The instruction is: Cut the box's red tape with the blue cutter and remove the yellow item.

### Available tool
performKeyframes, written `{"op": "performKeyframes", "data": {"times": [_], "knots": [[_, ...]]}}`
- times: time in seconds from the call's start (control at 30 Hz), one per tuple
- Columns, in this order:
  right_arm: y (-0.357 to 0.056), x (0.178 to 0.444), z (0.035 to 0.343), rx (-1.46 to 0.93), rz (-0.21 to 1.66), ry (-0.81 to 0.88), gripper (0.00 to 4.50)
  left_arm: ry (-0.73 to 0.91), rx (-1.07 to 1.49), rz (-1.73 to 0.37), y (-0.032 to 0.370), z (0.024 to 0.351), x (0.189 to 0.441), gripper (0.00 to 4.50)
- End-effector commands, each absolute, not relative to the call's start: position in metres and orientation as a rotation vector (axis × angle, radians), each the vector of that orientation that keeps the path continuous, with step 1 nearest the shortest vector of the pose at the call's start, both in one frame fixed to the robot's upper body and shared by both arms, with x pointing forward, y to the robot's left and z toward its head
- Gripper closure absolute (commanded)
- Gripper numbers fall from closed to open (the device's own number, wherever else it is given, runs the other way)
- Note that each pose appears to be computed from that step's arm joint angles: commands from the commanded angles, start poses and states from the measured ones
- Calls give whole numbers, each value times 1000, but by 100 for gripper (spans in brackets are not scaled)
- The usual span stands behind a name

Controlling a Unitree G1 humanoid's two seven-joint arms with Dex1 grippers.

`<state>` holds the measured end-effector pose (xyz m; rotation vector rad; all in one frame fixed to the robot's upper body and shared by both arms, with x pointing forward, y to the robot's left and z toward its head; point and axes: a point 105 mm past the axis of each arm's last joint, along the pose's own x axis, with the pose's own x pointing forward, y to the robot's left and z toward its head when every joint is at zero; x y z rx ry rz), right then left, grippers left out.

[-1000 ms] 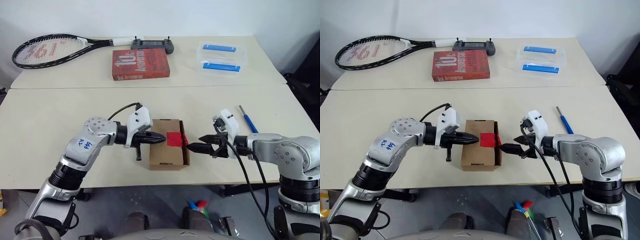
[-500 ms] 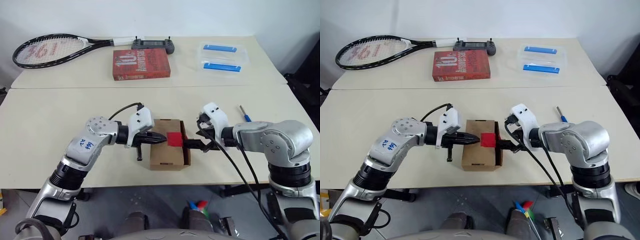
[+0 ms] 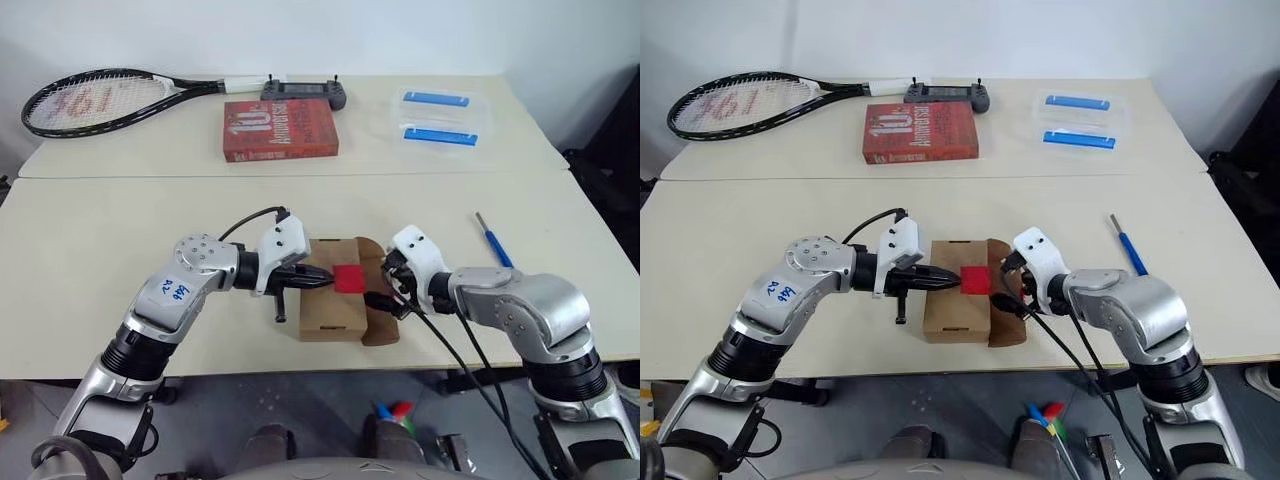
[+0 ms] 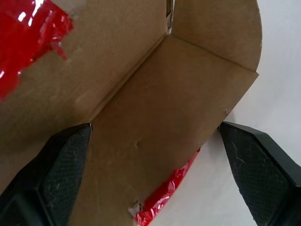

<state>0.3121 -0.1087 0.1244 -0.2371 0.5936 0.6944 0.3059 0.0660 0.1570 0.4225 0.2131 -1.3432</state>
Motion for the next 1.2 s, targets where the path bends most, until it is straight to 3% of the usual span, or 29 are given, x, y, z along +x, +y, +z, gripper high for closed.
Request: {"op": "performKeyframes", "data": {"times": [0.03, 0.23, 0.47, 0.6, 0.7, 0.8, 1.17, 1.2], "knots": [[-121, 311, 111, -295, 670, 602, 3, 331, 427, -1345, 67, 131, 301, 450], [-152, 321, 116, -446, 632, 540, 3, 332, 426, -1347, 66, 130, 301, 450], [-167, 332, 139, -425, 683, 485, 3, 327, 430, -1347, 65, 131, 302, 450], [-176, 331, 165, -90, 756, 540, 3, 323, 431, -1345, 67, 132, 303, 450], [-182, 316, 159, 182, 844, 707, 3, 322, 432, -1347, 69, 132, 302, 450], [-182, 320, 149, 333, 827, 765, 3, 322, 433, -1348, 69, 133, 302, 450], [-138, 316, 126, 340, 975, 883, 3, 322, 445, -1341, 72, 135, 302, 450], [-132, 314, 125, 338, 997, 891, 41, 322, 445, -1339, 72, 136, 302, 450]]}}
